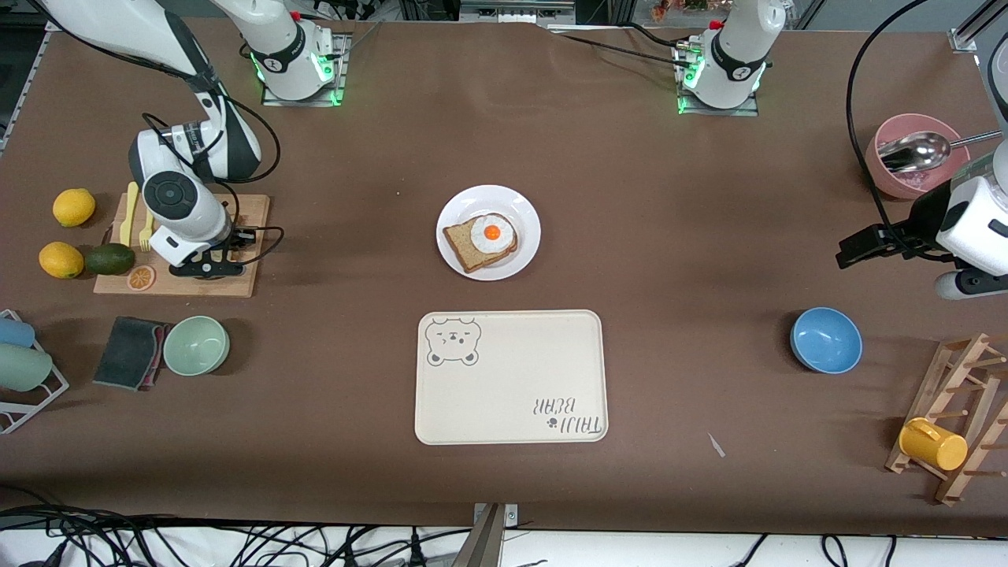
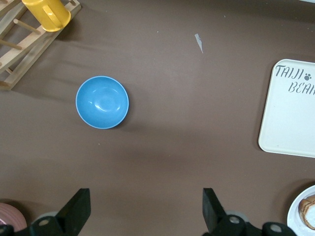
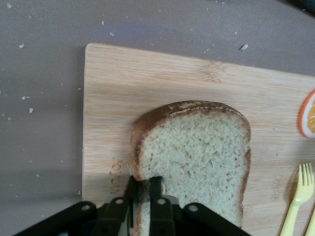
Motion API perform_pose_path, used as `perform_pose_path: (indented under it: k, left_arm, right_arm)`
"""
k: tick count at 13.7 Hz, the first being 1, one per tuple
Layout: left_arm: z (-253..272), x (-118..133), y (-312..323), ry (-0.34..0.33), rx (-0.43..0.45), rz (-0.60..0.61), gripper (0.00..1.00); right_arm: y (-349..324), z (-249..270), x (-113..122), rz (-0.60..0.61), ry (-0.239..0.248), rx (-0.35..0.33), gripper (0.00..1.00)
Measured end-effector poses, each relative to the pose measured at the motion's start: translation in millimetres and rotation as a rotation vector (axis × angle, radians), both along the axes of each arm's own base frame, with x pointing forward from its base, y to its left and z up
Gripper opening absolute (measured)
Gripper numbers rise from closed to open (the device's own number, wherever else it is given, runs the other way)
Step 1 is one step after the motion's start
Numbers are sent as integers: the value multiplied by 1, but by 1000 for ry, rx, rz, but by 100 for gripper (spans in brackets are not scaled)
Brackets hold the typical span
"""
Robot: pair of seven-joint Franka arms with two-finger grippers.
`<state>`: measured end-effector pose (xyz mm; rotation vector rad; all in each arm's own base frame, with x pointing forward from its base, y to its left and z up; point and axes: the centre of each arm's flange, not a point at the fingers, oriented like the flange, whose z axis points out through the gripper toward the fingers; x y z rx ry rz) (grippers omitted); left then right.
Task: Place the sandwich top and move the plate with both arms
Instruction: 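Lower the right gripper and pinch the bread slice edge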
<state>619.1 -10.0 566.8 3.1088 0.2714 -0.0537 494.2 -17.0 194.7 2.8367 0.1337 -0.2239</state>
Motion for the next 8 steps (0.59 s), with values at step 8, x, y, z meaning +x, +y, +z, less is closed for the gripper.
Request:
perform_pose_path:
  k: [8]
  left_arm:
    - [0, 0, 0, 1, 0, 0, 100]
  right_arm:
    - [-9, 22, 24, -33, 49, -62, 5]
